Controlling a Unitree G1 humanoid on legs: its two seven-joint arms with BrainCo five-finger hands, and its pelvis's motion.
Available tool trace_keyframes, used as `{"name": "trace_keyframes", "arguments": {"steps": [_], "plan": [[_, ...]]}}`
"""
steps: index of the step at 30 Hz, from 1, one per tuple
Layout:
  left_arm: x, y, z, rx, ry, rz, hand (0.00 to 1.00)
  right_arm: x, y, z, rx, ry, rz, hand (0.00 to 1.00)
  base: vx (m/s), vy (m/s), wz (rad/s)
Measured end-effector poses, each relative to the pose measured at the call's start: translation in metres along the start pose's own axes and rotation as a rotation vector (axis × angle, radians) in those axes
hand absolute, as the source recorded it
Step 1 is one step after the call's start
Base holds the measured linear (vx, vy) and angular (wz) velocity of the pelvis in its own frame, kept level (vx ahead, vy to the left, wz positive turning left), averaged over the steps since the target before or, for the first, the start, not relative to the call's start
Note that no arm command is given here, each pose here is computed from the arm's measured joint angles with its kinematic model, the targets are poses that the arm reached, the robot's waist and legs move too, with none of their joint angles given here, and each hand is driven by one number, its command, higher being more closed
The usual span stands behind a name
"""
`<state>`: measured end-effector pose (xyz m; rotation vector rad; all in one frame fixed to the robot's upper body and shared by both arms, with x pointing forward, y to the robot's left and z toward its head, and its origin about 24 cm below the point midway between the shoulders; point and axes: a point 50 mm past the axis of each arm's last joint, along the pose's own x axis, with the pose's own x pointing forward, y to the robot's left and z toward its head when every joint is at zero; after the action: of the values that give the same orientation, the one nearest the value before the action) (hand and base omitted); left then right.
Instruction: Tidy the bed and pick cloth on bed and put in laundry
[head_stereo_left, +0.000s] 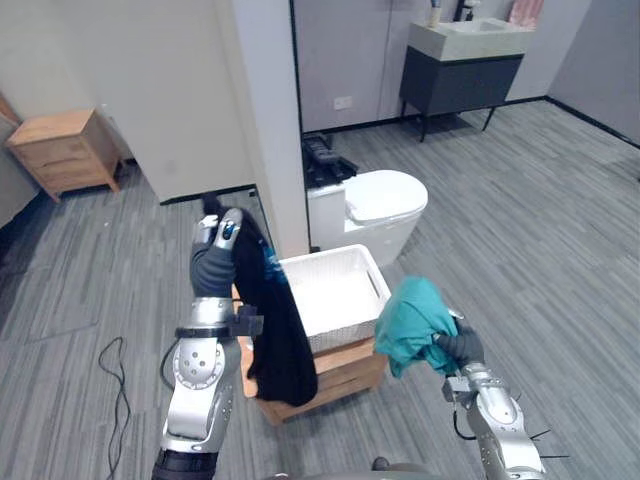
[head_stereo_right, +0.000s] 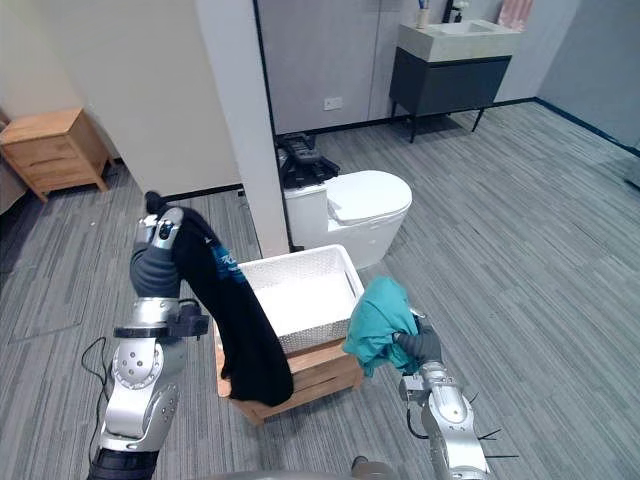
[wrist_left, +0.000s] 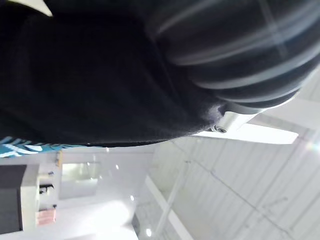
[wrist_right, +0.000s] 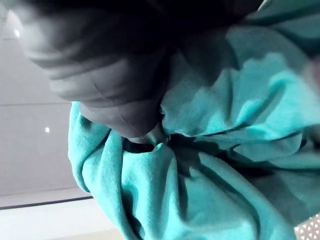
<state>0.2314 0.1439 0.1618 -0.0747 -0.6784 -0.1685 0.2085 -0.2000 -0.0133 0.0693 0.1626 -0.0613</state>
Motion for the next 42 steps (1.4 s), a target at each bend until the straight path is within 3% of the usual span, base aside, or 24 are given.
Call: {"name": "trace_keyframes", "arguments": {"steps": [6, 12, 22, 33, 42], "plan": [[0.049, -0.015, 0.062, 0.077, -0.337, -0.18, 1.0, 0.001, 0.011, 0.001, 0.02, -0.009, 0.028, 1.0, 0.02, 0.059, 0.03], [0.087, -0.007, 0.097, 0.151, -0.475, -0.172, 1.0, -0.002, 0.027, 0.007, 0.022, -0.038, 0.089, 1.0, 0.02, 0.023, 0.0], [0.127, 0.04, 0.035, 0.291, -0.129, 0.035, 1.0, -0.027, 0.04, -0.024, 0.037, 0.122, 0.133, 1.0, -0.02, 0.011, -0.13], [0.153, 0.068, 0.021, 0.449, -0.07, 0.211, 1.0, -0.046, 0.032, -0.039, 0.045, 0.201, 0.143, 1.0, -0.01, -0.017, -0.14], [0.155, 0.062, -0.012, 0.508, 0.035, 0.124, 1.0, -0.038, 0.03, -0.025, 0.081, 0.13, 0.154, 1.0, -0.07, 0.002, -0.19]]}}
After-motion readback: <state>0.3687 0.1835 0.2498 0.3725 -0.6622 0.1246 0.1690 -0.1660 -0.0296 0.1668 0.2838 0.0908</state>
